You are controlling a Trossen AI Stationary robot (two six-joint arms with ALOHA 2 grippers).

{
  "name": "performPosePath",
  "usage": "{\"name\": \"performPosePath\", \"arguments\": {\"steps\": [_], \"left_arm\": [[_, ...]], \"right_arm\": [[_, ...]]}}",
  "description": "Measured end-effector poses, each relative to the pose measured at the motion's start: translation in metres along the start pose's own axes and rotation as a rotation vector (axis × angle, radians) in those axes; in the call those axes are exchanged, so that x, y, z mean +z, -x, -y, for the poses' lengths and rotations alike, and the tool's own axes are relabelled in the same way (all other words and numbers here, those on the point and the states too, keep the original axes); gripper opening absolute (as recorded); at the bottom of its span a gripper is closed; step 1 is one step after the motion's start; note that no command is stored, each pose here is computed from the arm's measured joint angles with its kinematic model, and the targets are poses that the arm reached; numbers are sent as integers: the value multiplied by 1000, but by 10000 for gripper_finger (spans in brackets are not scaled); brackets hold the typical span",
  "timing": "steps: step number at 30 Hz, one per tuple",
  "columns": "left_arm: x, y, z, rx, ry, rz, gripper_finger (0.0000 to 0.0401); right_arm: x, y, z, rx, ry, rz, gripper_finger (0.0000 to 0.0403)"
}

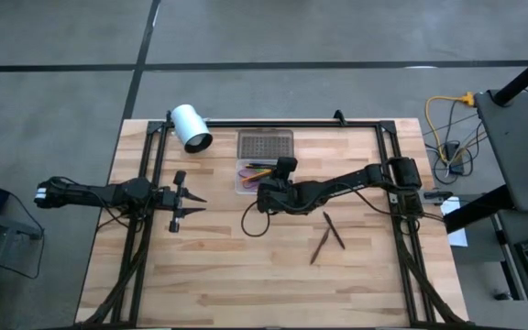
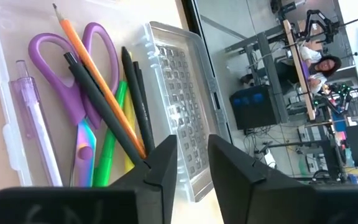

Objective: Pick & place school supplies into a supply box
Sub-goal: Put the black pen into the supply box

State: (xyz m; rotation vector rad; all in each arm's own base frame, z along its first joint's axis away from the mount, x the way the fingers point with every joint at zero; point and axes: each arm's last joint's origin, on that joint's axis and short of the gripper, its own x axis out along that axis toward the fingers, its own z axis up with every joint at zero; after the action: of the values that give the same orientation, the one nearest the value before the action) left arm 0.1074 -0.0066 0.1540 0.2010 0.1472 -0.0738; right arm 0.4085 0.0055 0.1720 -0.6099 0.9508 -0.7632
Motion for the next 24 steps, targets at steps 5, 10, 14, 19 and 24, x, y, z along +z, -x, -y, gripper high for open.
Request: {"name": "performPosePath", "arguments": {"steps": [5, 10, 14, 19, 24], "left_arm": [[0, 0, 0, 0, 0, 0, 86], [0, 0, 0, 0, 0, 0, 86], [0, 0, 0, 0, 0, 0, 86], [0, 0, 0, 0, 0, 0, 86], [0, 0, 0, 0, 0, 0, 86]], "right_arm": [[0, 0, 0, 0, 0, 0, 71], [0, 0, 0, 0, 3, 0, 68], [0, 1, -1, 2, 11, -1, 72], [-6, 8, -6, 13, 76, -27, 79], [-10, 19, -13, 28, 110, -39, 81]]}}
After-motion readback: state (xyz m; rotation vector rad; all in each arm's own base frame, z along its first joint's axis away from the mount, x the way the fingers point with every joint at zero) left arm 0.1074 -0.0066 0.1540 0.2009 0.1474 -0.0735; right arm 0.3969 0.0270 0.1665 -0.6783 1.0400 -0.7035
